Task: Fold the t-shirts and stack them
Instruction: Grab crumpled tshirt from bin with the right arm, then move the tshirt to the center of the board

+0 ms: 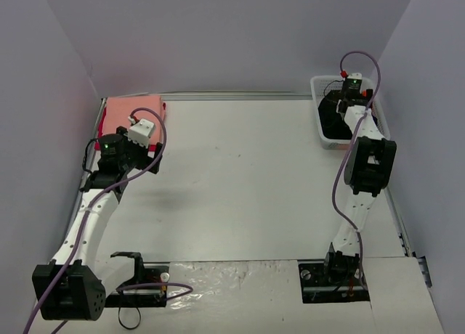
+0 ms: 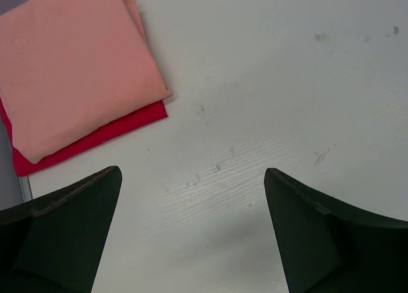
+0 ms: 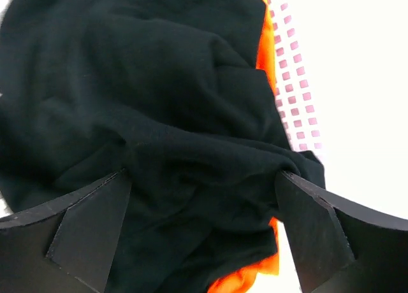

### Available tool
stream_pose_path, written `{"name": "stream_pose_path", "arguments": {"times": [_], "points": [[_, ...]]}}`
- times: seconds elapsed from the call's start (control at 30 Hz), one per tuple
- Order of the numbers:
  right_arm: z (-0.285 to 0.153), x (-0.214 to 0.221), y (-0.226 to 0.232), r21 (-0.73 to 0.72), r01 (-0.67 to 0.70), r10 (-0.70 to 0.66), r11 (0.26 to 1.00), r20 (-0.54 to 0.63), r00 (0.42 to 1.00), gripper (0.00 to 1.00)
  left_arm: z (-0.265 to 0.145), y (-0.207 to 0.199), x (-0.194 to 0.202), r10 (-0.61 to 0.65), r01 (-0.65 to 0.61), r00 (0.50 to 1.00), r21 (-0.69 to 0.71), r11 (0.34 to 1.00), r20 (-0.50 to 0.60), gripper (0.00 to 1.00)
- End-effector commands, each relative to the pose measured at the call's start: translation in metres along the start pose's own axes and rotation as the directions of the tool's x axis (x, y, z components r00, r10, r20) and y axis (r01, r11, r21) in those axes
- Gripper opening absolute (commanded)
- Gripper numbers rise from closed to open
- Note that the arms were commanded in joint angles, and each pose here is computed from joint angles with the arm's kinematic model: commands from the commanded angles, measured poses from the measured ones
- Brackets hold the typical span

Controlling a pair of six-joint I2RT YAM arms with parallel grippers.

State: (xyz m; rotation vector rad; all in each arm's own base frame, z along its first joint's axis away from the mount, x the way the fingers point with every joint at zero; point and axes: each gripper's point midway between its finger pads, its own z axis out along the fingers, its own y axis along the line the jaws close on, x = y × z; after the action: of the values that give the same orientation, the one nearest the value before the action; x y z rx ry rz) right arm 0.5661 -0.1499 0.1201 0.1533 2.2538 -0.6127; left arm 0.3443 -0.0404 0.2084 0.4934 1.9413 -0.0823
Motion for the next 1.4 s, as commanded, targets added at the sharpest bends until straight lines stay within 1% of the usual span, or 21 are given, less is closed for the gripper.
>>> {"name": "stream_pose_path", "arguments": {"times": [0.0, 0.07, 0.1, 0.13, 0.17, 0.2, 0.33, 0.47, 0.53, 0.6, 0.77, 0.8, 0.9, 0.93, 1.0, 1.07, 1.13, 1.17, 1.23, 1.3, 1.37], "points": [[0.016, 0.003, -0.009, 0.039, -0.014, 0.015, 0.999, -0.015, 1.000, 0.90, 0.001, 0.002, -0.011, 0.024, -0.024, 1.000, 0.004, 1.000, 0.018, 0.94], [0.028, 0.016, -0.004, 0.033, -0.001, 0.003, 0.999, -0.047, 0.999, 0.78, 0.003, 0.002, -0.008, 0.023, -0.023, 1.000, 0.009, 1.000, 0.004, 0.94], [0.031, 0.020, -0.003, 0.034, 0.002, 0.000, 0.999, -0.056, 0.998, 0.63, 0.004, 0.003, -0.006, 0.024, -0.024, 1.000, 0.007, 1.000, -0.004, 0.94], [0.035, 0.025, -0.001, 0.026, 0.007, -0.006, 1.000, -0.067, 0.998, 0.28, 0.005, 0.003, -0.005, 0.026, -0.026, 1.000, 0.005, 1.000, -0.008, 0.94], [0.037, 0.028, 0.001, 0.025, 0.010, -0.009, 1.000, -0.074, 0.997, 0.08, 0.005, 0.003, -0.003, 0.026, -0.026, 1.000, 0.006, 1.000, -0.015, 0.94], [0.039, 0.030, 0.001, 0.024, 0.008, -0.006, 1.000, -0.077, 0.997, 0.00, 0.006, 0.004, -0.002, 0.027, -0.027, 0.999, 0.004, 1.000, -0.018, 0.94], [0.029, 0.024, 0.003, -0.007, -0.008, 0.008, 1.000, -0.061, 0.998, 0.00, 0.006, 0.005, -0.001, 0.031, -0.031, 0.999, -0.005, 1.000, -0.026, 0.94], [0.001, -0.004, 0.001, -0.041, -0.048, 0.048, 0.998, 0.005, 0.999, 0.00, 0.005, 0.006, 0.001, 0.034, -0.035, 0.999, -0.009, 0.999, -0.027, 0.94], [-0.026, -0.025, -0.004, -0.052, -0.067, 0.070, 0.996, 0.053, 0.996, 0.00, 0.005, 0.005, 0.000, 0.033, -0.033, 0.999, -0.003, 0.999, -0.026, 0.94], [-0.063, -0.053, -0.004, -0.106, -0.097, 0.110, 0.990, 0.122, 0.986, 0.00, 0.003, 0.004, 0.002, 0.030, -0.030, 0.999, 0.000, 1.000, -0.028, 0.94], [-0.138, -0.080, 0.010, -0.193, -0.064, 0.107, 0.979, 0.219, 0.970, 0.00, 0.001, 0.005, 0.000, 0.031, -0.031, 0.999, -0.005, 1.000, -0.013, 0.94], [-0.158, -0.092, 0.003, -0.190, -0.067, 0.115, 0.980, 0.259, 0.959, 0.00, 0.000, 0.005, 0.000, 0.029, -0.029, 0.999, -0.005, 1.000, -0.013, 0.94], [-0.195, -0.114, -0.008, -0.194, -0.070, 0.131, 0.978, 0.325, 0.937, 0.00, -0.001, 0.005, -0.003, 0.033, -0.033, 0.999, -0.005, 0.999, -0.004, 0.94], [-0.209, -0.121, 0.000, -0.215, -0.058, 0.131, 0.975, 0.342, 0.931, 0.00, -0.002, 0.005, -0.003, 0.033, -0.033, 0.999, -0.007, 0.999, -0.003, 0.94], [-0.239, -0.141, -0.003, -0.262, -0.056, 0.158, 0.963, 0.385, 0.909, 0.00, -0.004, 0.006, -0.006, 0.037, -0.037, 0.999, -0.012, 0.999, 0.006, 0.94], [-0.275, -0.164, 0.007, -0.362, -0.016, 0.188, 0.932, 0.443, 0.877, 0.00, -0.006, 0.007, -0.008, 0.041, -0.040, 0.999, -0.022, 0.999, 0.017, 0.94], [-0.316, -0.173, 0.032, -0.468, 0.083, 0.180, 0.880, 0.490, 0.853, 0.00, -0.009, 0.009, -0.010, 0.043, -0.043, 0.999, -0.033, 0.999, 0.025, 0.94], [-0.339, -0.178, 0.035, -0.491, 0.116, 0.186, 0.863, 0.524, 0.831, 0.00, -0.010, 0.010, -0.010, 0.040, -0.039, 0.999, -0.042, 0.998, 0.027, 0.94], [-0.374, -0.178, 0.062, -0.539, 0.212, 0.167, 0.815, 0.569, 0.805, 0.00, -0.012, 0.011, -0.013, 0.041, -0.040, 0.999, -0.047, 0.998, 0.035, 0.94], [-0.400, -0.175, 0.074, -0.571, 0.259, 0.168, 0.779, 0.588, 0.791, 0.00, -0.014, 0.010, -0.015, 0.040, -0.038, 0.998, -0.046, 0.998, 0.042, 0.94], [-0.430, -0.168, 0.101, -0.601, 0.344, 0.143, 0.721, 0.615, 0.775, 0.00, -0.015, 0.010, -0.017, 0.041, -0.039, 0.998, -0.046, 0.998, 0.051, 0.94]]}}
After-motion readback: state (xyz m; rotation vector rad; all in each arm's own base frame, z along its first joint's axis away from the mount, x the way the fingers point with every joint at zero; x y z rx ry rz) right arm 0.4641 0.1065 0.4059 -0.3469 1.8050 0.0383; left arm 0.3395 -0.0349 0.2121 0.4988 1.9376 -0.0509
